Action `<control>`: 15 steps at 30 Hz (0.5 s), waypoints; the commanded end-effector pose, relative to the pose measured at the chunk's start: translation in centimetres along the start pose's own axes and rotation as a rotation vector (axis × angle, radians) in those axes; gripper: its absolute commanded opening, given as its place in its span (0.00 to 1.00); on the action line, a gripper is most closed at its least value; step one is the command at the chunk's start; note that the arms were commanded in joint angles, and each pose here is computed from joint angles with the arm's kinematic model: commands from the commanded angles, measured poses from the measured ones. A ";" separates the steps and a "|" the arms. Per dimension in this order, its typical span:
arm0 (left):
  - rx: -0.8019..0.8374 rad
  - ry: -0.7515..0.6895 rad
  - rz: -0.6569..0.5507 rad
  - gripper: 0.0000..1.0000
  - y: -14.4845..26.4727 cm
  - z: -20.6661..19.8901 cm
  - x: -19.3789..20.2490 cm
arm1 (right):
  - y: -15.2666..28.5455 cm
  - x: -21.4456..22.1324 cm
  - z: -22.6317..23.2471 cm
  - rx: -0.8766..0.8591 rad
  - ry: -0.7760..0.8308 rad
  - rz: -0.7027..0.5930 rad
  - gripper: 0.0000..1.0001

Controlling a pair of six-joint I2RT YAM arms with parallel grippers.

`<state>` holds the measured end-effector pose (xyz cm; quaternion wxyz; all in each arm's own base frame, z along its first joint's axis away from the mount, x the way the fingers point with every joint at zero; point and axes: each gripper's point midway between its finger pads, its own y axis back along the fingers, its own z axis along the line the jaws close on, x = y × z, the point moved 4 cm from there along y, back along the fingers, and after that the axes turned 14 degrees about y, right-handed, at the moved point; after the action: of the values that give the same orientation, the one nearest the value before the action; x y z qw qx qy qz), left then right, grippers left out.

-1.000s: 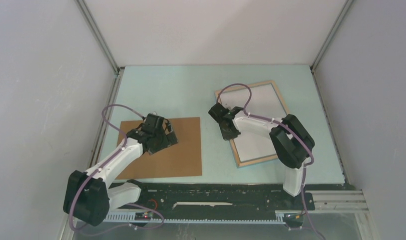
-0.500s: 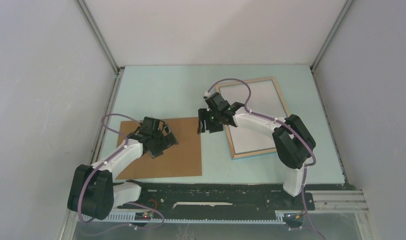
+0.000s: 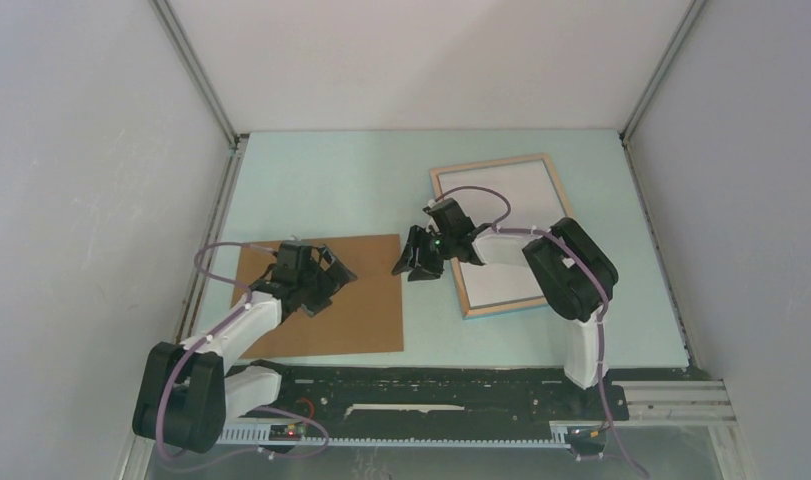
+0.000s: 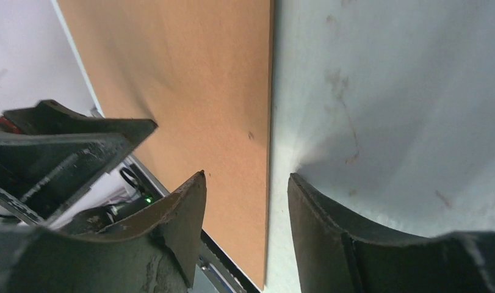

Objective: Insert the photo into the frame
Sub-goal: Move the photo frame to the center of the board, then move the photo frame item to the center of the board.

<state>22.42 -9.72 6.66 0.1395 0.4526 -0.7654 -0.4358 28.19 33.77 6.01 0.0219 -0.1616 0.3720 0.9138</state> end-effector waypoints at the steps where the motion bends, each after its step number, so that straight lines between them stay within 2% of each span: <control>1: -0.093 0.030 0.087 0.98 -0.8 3.5 2.0 | -1.6 -0.8 0.9 -0.127 -0.034 -0.022 0.58; 8: -0.078 0.037 0.110 0.98 -1.1 4.0 2.6 | -2.7 -0.1 2.5 -0.289 -0.098 0.001 0.55; 15: -0.058 0.014 0.140 0.97 -1.2 3.6 2.8 | 0.5 -1.3 6.5 -0.536 -0.132 -0.050 0.45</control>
<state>23.03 -10.63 6.59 0.1279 0.4487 -0.7919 -0.3941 29.35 35.41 5.38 0.0650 -0.1019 0.2480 0.9612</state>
